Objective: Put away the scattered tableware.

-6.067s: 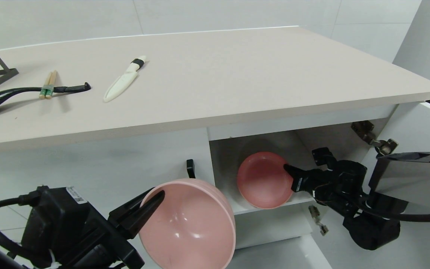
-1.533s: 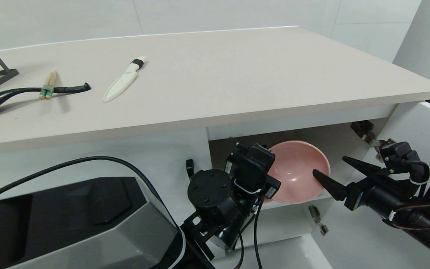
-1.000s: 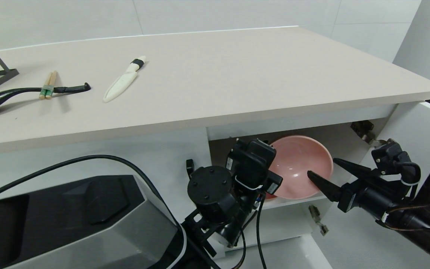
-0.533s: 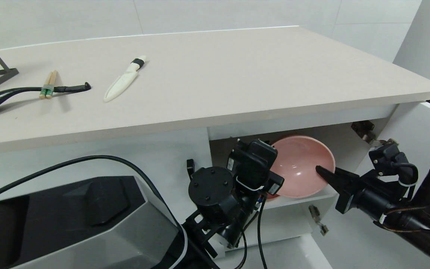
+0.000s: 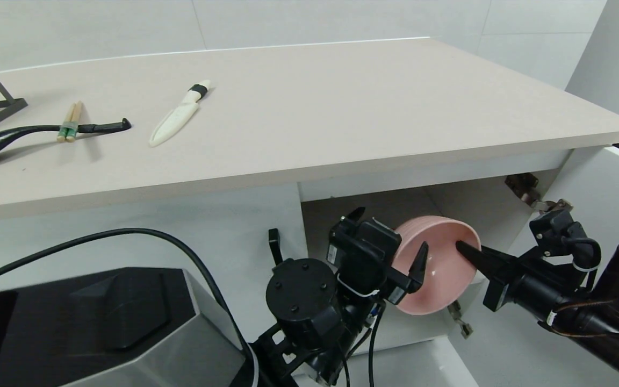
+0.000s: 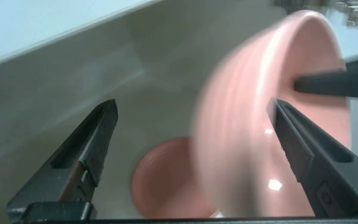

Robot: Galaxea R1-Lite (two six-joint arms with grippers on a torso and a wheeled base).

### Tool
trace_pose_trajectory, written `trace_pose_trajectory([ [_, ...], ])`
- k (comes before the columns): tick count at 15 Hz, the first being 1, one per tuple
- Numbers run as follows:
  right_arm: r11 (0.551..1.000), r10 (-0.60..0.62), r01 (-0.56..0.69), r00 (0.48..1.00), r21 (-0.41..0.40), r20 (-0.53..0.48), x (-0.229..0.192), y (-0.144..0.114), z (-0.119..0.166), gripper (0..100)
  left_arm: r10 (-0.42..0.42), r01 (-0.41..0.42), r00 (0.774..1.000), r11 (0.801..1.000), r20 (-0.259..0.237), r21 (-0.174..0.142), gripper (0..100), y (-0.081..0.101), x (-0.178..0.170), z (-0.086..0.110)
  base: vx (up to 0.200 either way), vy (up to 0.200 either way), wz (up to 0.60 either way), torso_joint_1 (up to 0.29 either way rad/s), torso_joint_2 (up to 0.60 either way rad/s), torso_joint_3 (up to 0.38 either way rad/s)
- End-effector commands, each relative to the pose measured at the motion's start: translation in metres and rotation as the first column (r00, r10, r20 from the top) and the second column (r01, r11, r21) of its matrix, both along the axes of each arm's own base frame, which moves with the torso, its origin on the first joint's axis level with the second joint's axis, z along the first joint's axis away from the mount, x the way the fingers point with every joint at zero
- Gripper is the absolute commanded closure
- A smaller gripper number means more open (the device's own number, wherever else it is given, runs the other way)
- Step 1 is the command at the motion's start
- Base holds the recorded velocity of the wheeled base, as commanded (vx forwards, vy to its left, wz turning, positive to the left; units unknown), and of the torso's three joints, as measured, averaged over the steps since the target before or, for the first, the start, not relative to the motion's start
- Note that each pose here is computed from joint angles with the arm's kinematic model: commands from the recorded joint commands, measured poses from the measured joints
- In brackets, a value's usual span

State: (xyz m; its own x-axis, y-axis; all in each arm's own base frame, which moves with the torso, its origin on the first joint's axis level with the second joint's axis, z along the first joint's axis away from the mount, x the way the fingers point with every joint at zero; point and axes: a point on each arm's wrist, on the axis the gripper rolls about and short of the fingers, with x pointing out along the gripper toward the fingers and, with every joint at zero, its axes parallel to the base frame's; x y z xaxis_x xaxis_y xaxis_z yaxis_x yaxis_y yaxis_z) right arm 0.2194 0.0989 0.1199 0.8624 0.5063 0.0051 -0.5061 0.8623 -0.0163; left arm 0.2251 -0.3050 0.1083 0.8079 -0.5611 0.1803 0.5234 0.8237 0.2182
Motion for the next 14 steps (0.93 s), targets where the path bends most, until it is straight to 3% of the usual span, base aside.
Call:
trace_pose_trajectory([
  [1,1.000,-0.002,0.002,1.000,-0.007,-0.018,0.000,0.000,-0.004,100,-0.029,0.028,0.999,0.999,-0.018,-0.046,0,0.013,-0.018,0.016,0.000,0.000,0.00,0.000,0.00,0.000],
  [2,1.000,-0.002,0.002,1.000,-0.008,-0.019,-0.001,0.000,-0.004,100,-0.039,0.038,0.999,0.998,-0.028,-0.052,0,0.017,-0.023,0.019,0.000,0.000,0.00,0.000,0.00,0.000],
  [5,1.000,-0.003,0.003,1.000,-0.015,-0.031,0.001,0.000,-0.008,100,-0.081,0.068,0.991,0.991,-0.109,-0.115,0,0.037,-0.043,0.023,0.000,0.000,0.00,0.000,0.00,0.000],
  [9,1.000,-0.007,0.006,0.999,-0.020,-0.042,0.002,0.000,-0.010,100,-0.166,0.144,0.976,0.978,-0.141,-0.154,0,0.054,-0.078,0.033,0.000,0.000,0.00,0.000,0.00,0.000],
  [11,1.000,-0.007,0.006,0.999,-0.024,-0.052,0.003,0.000,-0.013,100,-0.219,0.200,0.959,0.973,-0.183,-0.114,0,0.079,-0.100,0.028,0.000,0.000,0.00,0.000,0.00,0.000],
  [12,1.000,-0.007,0.005,0.998,-0.027,-0.059,0.003,0.000,-0.015,100,-0.317,0.314,0.920,0.948,-0.230,-0.048,0,0.109,-0.118,0.017,0.000,0.000,0.00,0.000,0.00,0.000],
  [13,1.000,-0.005,0.004,0.998,-0.027,-0.059,0.003,0.000,-0.015,100,-0.334,0.336,0.911,0.941,-0.242,-0.034,0,0.120,-0.121,0.015,0.000,0.000,0.00,0.000,0.00,0.000],
  [14,1.000,-0.007,0.005,0.998,-0.028,-0.062,0.003,0.000,-0.015,100,-0.320,0.324,0.913,0.946,-0.252,-0.025,0,0.142,-0.126,0.014,0.000,0.000,0.00,0.000,0.00,0.000],
])
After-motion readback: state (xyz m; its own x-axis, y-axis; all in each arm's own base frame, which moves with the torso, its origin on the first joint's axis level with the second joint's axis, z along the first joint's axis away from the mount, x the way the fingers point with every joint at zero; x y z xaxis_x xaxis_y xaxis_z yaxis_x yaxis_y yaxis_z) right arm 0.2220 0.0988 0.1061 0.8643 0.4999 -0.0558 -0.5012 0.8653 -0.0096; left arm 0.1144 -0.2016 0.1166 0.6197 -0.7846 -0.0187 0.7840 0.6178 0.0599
